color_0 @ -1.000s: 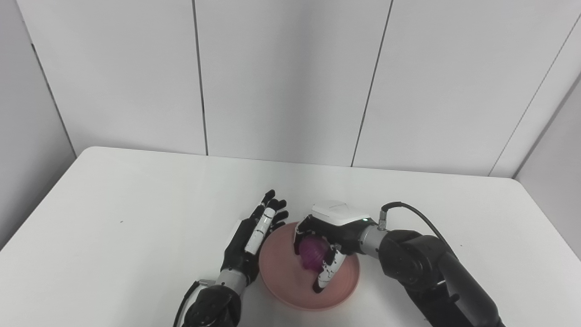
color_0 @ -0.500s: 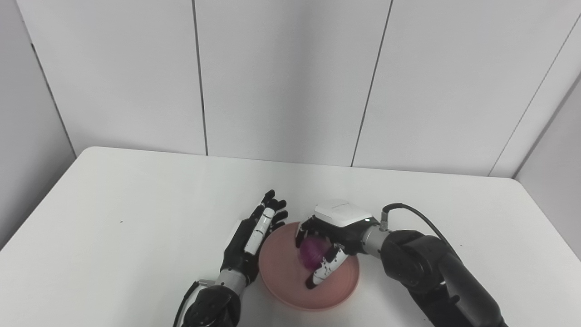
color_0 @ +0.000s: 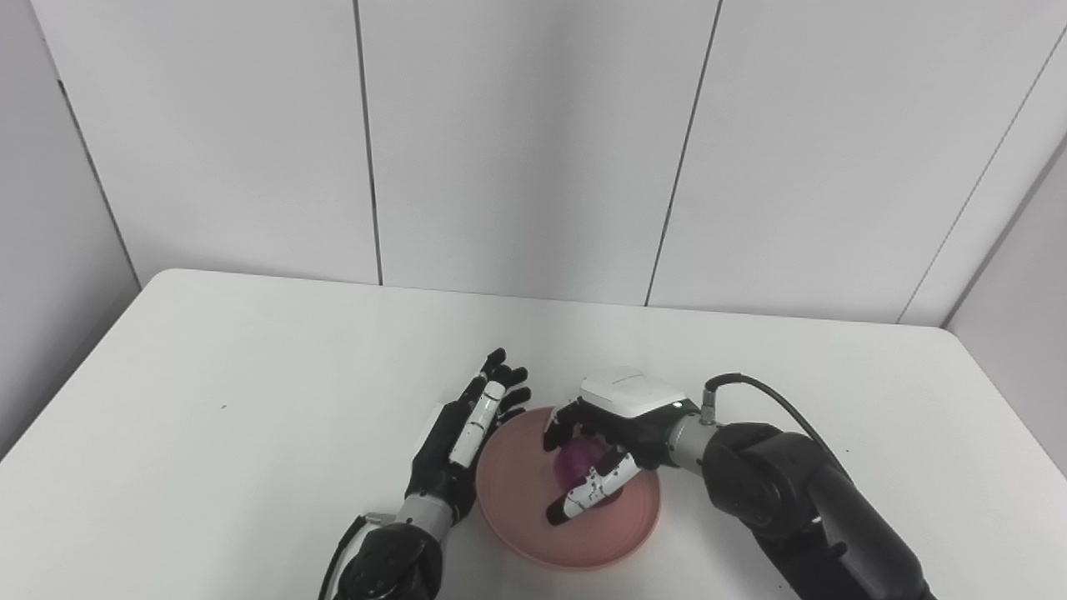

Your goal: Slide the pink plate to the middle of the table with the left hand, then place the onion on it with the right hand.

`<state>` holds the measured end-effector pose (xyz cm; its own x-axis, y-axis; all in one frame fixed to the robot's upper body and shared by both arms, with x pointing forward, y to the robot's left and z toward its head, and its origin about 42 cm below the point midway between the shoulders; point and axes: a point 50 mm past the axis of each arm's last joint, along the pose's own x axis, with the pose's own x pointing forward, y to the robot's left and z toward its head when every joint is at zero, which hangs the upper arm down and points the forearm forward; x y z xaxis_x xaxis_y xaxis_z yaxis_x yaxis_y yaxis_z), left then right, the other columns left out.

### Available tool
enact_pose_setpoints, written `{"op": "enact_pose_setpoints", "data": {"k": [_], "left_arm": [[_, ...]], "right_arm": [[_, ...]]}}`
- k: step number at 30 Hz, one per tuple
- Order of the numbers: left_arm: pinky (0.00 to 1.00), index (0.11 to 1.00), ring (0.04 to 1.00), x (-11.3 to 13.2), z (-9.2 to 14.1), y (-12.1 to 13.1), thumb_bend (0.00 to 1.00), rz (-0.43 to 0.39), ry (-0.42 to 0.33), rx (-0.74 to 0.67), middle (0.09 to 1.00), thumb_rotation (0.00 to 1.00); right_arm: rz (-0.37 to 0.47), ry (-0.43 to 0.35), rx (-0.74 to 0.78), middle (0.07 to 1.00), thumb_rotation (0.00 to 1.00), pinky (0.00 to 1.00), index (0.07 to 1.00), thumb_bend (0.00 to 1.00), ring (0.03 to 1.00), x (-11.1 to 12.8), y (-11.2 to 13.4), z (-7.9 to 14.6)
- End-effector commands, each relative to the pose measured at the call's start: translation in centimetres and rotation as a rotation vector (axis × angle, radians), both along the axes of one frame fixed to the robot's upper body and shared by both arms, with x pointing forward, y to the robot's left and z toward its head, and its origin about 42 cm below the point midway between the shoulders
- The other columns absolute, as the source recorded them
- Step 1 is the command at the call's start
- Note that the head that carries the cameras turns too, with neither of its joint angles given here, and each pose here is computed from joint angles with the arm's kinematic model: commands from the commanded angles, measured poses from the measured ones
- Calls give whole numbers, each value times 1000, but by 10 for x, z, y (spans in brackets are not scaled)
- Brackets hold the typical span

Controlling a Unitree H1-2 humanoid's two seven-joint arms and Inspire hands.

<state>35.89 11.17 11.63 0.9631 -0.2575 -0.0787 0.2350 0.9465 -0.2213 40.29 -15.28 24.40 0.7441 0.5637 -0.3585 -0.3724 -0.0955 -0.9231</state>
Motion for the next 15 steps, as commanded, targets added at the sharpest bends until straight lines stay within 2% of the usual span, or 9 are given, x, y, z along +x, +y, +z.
{"op": "enact_pose_setpoints", "data": {"k": [1,10,12,15], "left_arm": [[866,945,876,-16,-39,7,637,5,178,33,895,811],[874,939,879,-15,-39,7,648,6,181,21,896,797],[885,940,881,-15,-38,7,642,6,181,22,898,798],[881,935,872,-15,-38,7,637,6,177,26,890,800]], "right_arm": [[51,-89,21,701,656,522,687,1000,640,3,3,24],[52,-120,127,676,610,493,670,1000,612,0,0,47],[50,-137,145,694,610,517,676,1000,639,-1,-1,56],[59,-163,204,667,610,494,678,1000,595,-3,-6,68]]}}
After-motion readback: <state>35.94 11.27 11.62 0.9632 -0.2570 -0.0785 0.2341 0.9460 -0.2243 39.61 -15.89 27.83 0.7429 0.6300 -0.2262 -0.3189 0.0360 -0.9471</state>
